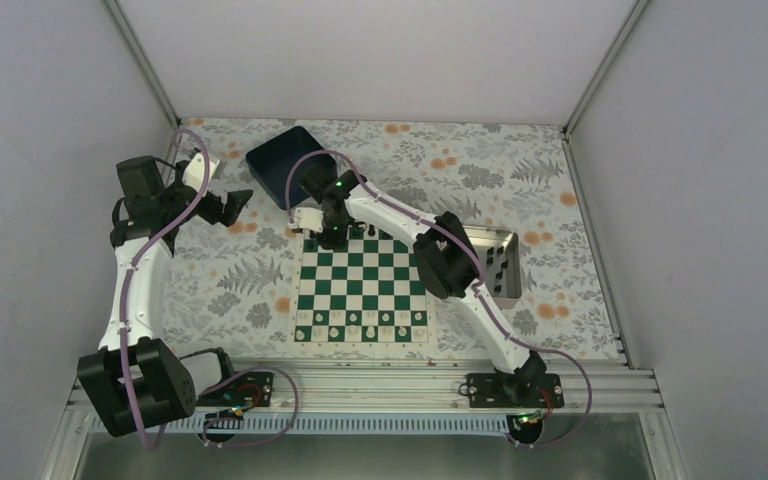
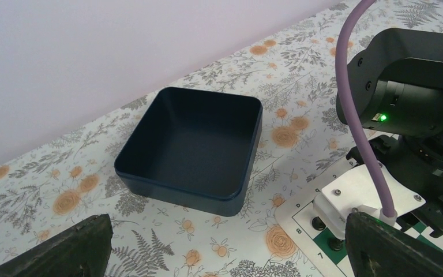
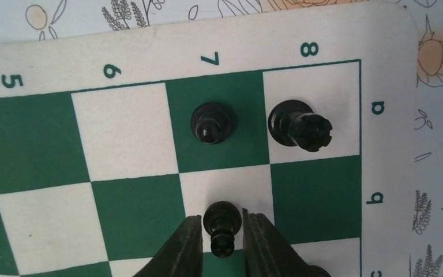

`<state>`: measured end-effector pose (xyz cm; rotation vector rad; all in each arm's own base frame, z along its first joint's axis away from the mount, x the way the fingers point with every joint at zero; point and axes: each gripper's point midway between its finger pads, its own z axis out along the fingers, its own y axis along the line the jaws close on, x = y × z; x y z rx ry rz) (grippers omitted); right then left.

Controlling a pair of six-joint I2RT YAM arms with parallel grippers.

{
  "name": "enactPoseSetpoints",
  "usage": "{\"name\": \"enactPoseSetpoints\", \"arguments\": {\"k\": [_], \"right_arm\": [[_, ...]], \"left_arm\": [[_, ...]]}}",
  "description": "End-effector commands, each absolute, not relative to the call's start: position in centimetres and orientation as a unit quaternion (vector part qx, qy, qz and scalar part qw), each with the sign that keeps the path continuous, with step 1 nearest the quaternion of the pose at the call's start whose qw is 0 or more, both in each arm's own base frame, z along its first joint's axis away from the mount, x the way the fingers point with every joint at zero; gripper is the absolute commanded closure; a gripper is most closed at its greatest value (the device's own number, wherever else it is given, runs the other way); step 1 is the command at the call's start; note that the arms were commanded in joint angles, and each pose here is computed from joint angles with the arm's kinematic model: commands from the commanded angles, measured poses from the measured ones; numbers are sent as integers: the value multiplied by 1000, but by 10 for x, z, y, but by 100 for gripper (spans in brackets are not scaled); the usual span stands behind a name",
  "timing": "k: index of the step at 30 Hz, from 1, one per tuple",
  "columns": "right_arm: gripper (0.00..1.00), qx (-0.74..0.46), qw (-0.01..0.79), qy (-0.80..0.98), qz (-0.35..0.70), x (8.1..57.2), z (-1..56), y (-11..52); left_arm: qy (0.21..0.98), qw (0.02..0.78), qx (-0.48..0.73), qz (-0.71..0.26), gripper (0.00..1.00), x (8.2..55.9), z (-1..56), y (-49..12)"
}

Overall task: Set up the chess pieces on the board
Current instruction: Place the chess piece on the chessboard.

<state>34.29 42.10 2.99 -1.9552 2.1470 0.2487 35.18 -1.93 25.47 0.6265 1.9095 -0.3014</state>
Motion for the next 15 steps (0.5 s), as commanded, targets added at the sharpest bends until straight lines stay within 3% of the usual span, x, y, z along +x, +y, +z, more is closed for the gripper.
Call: {"name": "enactPoseSetpoints", "arguments": {"k": [1,4,10,15], "right_arm": [[76,-660,116,736,90,349,28,424],[65,-656,134,737,89,355,43,426],[62,-640,188,741,73,365,109,409],[58,-591,249,766,43,386,184,337]], "left_arm": [[788,535,274,-133,0,348,262,-23],[788,535,274,-133,0,348,262,-22],[789,536,272,-131,0,348,263,-22],[791,534,270,-129,0,350,261,-20]]}}
